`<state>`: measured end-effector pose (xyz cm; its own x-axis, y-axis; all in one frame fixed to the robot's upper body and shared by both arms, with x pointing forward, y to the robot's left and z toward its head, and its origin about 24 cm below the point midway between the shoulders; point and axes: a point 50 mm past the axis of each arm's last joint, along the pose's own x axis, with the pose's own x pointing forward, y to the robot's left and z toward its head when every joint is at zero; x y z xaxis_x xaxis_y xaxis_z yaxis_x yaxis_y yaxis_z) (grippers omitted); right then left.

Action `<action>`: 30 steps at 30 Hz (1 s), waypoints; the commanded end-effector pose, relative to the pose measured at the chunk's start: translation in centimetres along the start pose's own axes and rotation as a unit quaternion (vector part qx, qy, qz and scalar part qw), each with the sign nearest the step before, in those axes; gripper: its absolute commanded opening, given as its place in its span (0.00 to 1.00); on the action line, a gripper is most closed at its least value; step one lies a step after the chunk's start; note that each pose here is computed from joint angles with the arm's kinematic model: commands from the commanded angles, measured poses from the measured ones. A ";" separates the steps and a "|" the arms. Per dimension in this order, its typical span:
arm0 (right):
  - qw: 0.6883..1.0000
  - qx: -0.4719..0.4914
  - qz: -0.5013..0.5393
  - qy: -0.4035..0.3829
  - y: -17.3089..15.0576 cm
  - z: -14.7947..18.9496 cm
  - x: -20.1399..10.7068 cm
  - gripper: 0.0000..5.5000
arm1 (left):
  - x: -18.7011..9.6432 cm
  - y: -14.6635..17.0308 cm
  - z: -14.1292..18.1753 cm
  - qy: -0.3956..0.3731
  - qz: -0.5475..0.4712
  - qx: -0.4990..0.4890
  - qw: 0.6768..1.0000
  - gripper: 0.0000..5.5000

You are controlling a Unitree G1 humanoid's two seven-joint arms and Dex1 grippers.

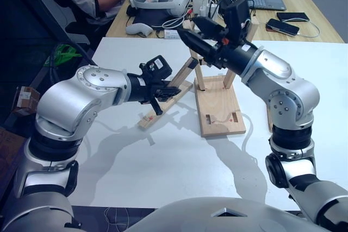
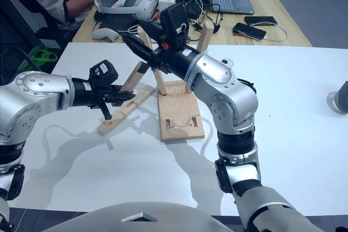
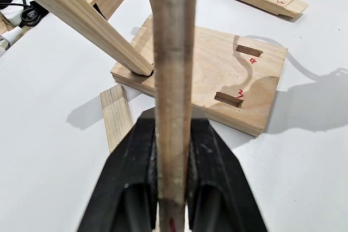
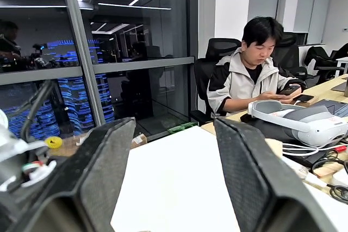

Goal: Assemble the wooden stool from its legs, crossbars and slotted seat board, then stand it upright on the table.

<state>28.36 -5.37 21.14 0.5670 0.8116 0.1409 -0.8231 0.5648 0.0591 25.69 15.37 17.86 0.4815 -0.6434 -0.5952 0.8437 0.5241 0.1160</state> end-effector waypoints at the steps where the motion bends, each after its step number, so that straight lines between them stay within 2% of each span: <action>1: 0.998 -0.014 -0.015 0.056 -0.4 -2.3 -0.6 0.49 | -0.4 0.2 0.6 -0.008 0.007 0.012 1.000 0.07; 8: 0.990 -0.057 -0.027 0.129 -0.6 -5.0 -1.7 0.49 | -1.2 0.5 1.4 -0.024 0.008 0.018 1.000 0.07; 25: 0.983 -0.014 -0.031 0.180 0.3 -8.3 -2.7 0.49 | -2.4 1.0 4.1 -0.097 0.009 0.009 0.995 0.07; 27: 0.984 -0.017 -0.036 0.175 0.3 -8.4 -2.8 0.49 | -2.3 1.1 4.0 -0.096 0.013 0.005 0.995 0.07; 30: 0.987 -0.016 -0.121 0.100 -1.2 -6.6 -2.3 0.49 | -1.9 1.2 2.7 -0.073 0.023 -0.004 0.997 0.07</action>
<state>27.26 -6.22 13.85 0.6557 0.7462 -0.1153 -0.7504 0.6609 0.0105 26.47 15.71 20.69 0.5298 -0.6873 -0.4968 0.8183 0.5682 0.0867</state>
